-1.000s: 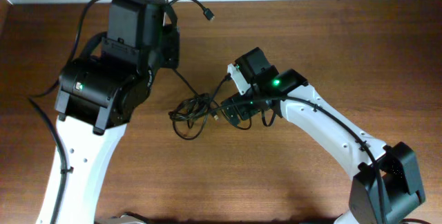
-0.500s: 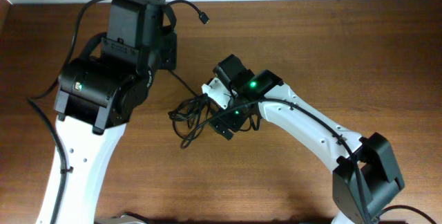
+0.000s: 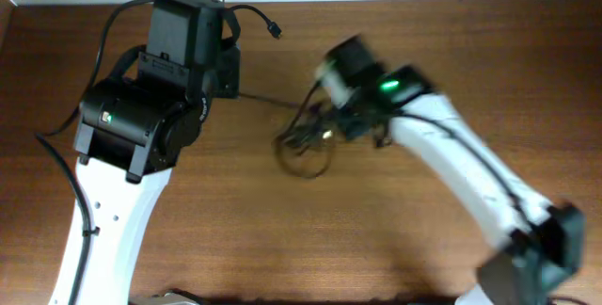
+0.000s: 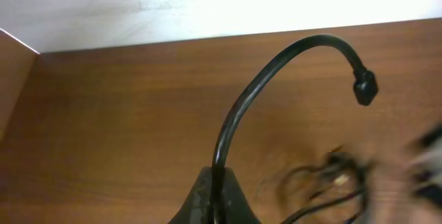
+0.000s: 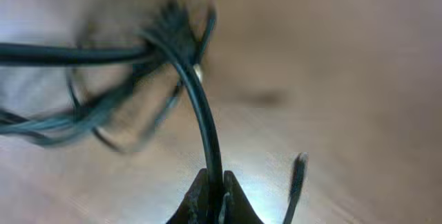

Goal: Untangle cables

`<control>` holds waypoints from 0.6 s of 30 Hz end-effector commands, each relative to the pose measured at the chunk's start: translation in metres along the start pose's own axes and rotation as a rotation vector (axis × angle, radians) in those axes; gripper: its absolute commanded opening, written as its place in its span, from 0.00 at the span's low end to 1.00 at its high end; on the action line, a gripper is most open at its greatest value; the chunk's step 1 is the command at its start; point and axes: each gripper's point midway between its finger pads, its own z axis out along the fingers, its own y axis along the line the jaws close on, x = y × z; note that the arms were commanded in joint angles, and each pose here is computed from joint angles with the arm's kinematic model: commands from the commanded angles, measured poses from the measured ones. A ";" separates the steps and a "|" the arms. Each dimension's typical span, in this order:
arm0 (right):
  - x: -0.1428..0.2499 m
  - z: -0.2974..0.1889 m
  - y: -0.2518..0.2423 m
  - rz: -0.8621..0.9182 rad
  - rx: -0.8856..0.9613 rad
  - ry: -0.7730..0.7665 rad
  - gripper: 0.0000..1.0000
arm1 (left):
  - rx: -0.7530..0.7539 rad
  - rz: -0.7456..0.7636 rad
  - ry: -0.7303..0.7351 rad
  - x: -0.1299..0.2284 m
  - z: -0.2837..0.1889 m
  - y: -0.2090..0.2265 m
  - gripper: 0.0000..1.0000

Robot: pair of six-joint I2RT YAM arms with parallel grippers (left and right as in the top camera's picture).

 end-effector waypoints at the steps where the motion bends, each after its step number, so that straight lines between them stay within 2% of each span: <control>1: 0.000 -0.079 -0.109 0.388 0.162 -0.184 0.04 | -0.152 -0.091 -0.008 0.002 -0.009 0.045 0.00; 4: 0.055 -0.112 -0.199 0.687 0.240 -0.199 0.04 | -0.272 -0.228 -0.050 0.004 -0.032 0.107 0.00; 5: 0.084 -0.123 -0.234 0.829 0.295 -0.200 0.04 | -0.327 -0.279 -0.072 0.007 -0.046 0.132 0.00; 8: 0.137 -0.139 -0.280 1.050 0.298 -0.213 0.04 | -0.427 -0.381 -0.105 0.017 -0.070 0.176 0.00; 11: 0.139 -0.139 -0.278 1.060 0.271 -0.211 0.04 | -0.402 -0.381 -0.100 0.016 -0.065 0.173 0.00; 14: 0.128 -0.135 -0.268 1.024 0.251 -0.208 0.04 | -0.489 -0.399 -0.114 0.020 -0.077 0.190 0.00; 17: 0.102 -0.131 -0.256 0.946 0.222 -0.243 0.04 | -0.544 -0.479 -0.122 0.028 -0.087 0.209 0.00; 18: 0.079 -0.127 -0.246 0.874 0.232 -0.275 0.04 | -0.564 -0.513 -0.118 0.032 -0.087 0.215 0.00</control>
